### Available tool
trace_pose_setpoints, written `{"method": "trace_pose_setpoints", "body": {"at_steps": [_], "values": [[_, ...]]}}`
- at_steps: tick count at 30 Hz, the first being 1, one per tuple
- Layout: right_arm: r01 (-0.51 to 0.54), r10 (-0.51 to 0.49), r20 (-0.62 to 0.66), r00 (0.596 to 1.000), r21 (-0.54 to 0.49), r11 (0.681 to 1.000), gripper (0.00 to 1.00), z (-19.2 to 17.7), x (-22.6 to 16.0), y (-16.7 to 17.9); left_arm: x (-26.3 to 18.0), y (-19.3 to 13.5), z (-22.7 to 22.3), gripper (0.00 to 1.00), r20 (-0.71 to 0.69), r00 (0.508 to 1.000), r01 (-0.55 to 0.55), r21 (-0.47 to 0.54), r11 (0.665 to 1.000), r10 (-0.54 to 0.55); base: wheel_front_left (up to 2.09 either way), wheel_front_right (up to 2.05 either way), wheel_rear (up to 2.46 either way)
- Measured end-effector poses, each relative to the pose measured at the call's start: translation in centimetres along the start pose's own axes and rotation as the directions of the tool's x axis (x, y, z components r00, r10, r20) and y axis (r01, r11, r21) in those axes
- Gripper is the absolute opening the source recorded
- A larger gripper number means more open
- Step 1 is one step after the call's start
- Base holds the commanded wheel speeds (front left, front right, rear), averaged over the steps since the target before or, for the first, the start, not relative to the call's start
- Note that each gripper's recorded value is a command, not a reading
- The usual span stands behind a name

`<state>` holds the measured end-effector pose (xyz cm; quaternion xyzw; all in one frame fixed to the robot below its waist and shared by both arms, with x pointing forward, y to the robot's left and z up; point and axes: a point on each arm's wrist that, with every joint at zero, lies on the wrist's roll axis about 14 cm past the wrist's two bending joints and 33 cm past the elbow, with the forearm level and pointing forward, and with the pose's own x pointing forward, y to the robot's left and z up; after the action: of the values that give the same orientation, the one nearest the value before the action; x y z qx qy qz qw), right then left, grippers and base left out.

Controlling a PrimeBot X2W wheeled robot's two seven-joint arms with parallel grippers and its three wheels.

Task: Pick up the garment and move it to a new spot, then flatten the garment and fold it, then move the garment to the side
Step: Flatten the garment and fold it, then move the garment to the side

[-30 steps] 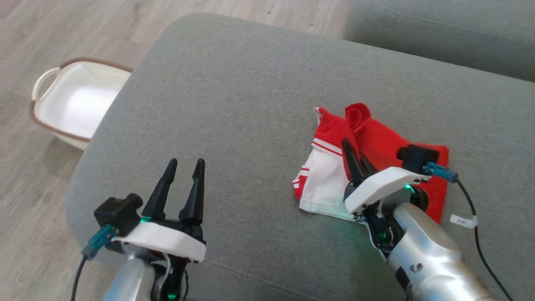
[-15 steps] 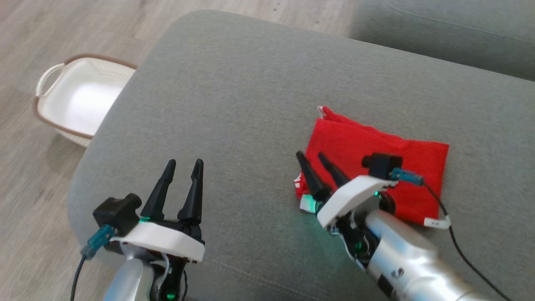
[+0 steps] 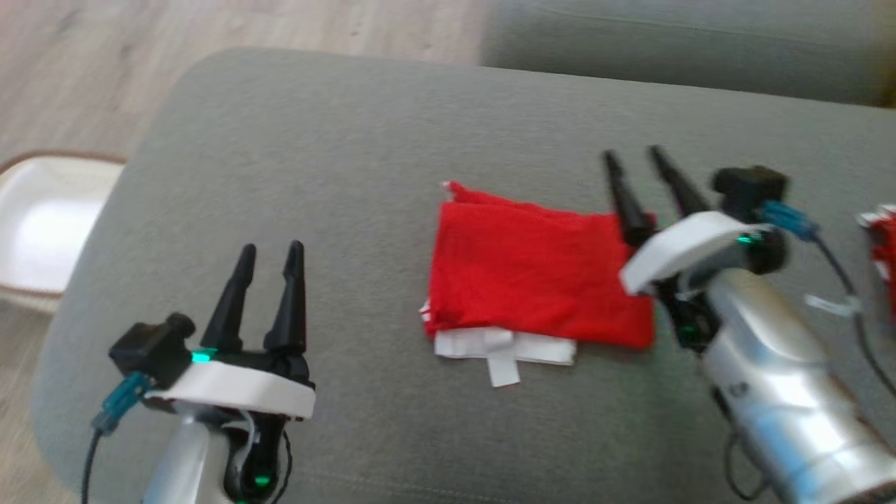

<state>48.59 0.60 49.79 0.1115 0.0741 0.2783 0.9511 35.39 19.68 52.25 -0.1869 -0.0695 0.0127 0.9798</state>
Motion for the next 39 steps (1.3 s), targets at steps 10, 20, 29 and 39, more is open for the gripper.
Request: {"method": "trace_pose_setpoints", "body": {"at_steps": [10, 20, 29, 39], "values": [[0.191, -0.176, 0.118, 0.977, -0.139, 0.972, 1.0, 0.9, -7.4, -6.1, 2.2, -2.5, 0.7, 1.0, 0.036, 0.996, 0.078, 0.003, 0.997, -0.078, 0.0, 0.0, 0.0], [0.332, -0.319, 0.144, 0.937, -0.075, 0.94, 1.0, -0.9, -12.6, -7.5, 1.6, -3.0, -2.0, 1.0, -0.046, 0.994, 0.097, 0.035, 0.995, -0.096, 0.0, 0.0, 0.0], [0.347, -0.334, 0.155, 0.93, -0.064, 0.936, 1.0, -0.9, -13.3, -7.4, 1.4, -3.0, -2.5, 1.0, -0.063, 0.993, 0.102, 0.042, 0.994, -0.1, 0.0, 0.0, 0.0], [0.319, -0.309, 0.125, 0.943, -0.067, 0.945, 1.0, -1.3, -12.4, -6.7, 1.1, -2.8, -2.5, 1.0, -0.066, 0.993, 0.098, 0.041, 0.994, -0.095, 0.0, 0.0, 0.0]]}}
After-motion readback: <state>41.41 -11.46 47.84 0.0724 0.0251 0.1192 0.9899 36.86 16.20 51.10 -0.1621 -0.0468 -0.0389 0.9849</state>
